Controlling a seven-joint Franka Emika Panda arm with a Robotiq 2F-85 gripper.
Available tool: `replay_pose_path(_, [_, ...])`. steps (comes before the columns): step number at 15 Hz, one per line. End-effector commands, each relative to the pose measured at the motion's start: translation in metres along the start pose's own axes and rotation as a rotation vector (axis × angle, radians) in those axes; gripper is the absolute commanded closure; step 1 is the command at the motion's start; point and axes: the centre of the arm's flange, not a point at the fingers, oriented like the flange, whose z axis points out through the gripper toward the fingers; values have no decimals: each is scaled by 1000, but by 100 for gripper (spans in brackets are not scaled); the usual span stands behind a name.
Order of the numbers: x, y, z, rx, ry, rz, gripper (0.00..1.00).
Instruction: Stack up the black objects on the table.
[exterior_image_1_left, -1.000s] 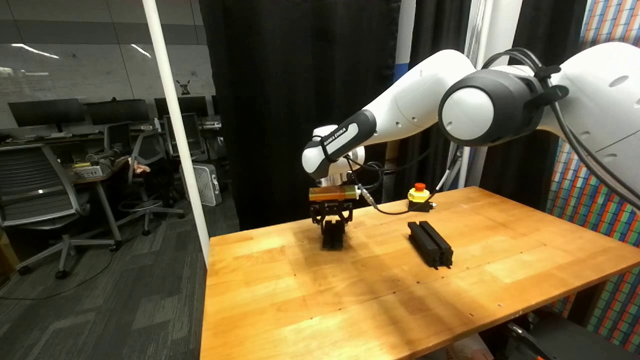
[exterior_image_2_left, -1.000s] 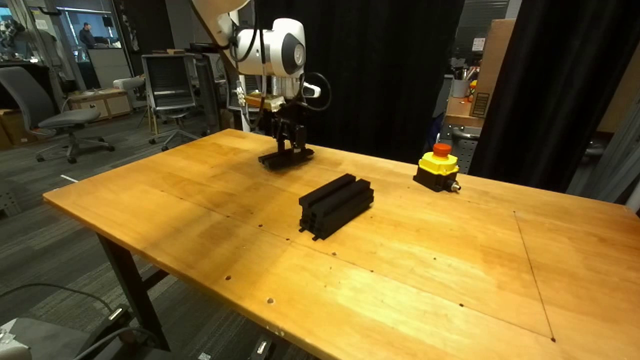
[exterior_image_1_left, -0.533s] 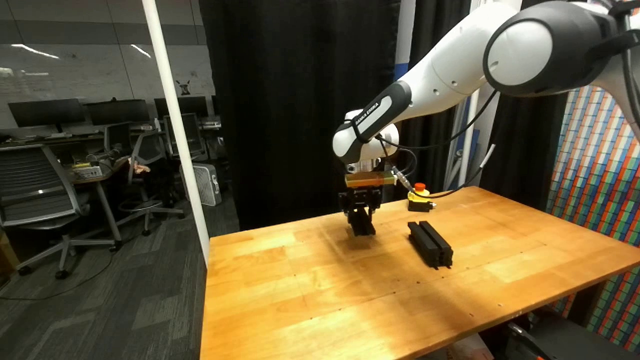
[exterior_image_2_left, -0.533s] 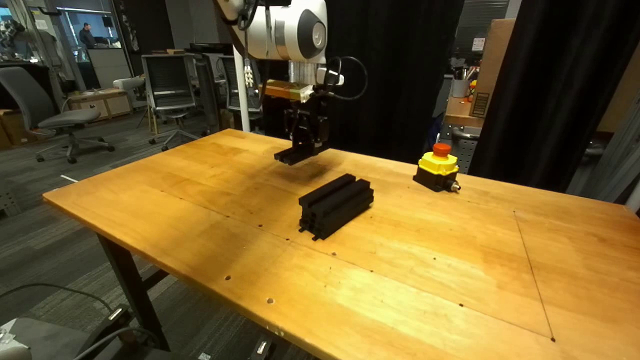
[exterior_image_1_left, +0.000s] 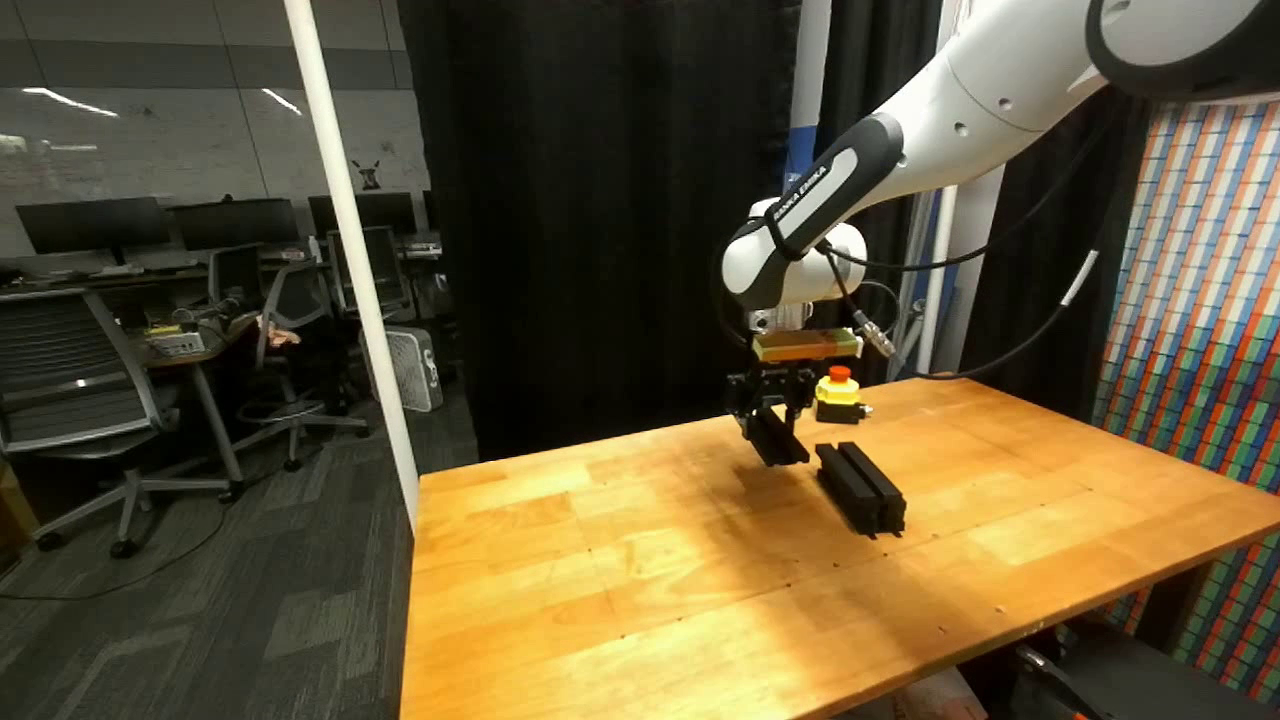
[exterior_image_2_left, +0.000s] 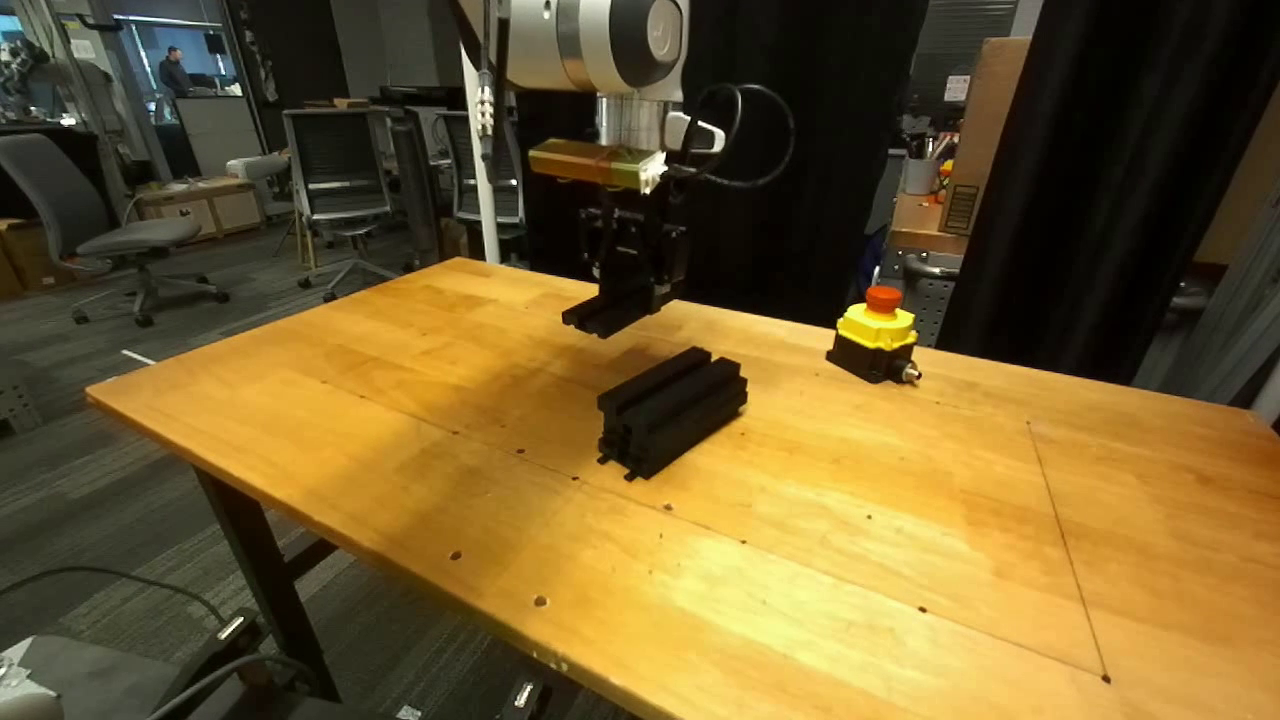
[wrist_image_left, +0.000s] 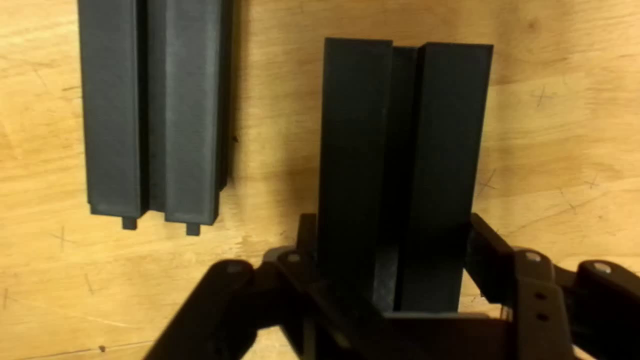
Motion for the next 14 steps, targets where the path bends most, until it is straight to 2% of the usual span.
replay_pose_path(1, [-31,24,-18,22,26,-16,54])
replay_pose_path(14, [-43,87,-5,16,-26,29,54])
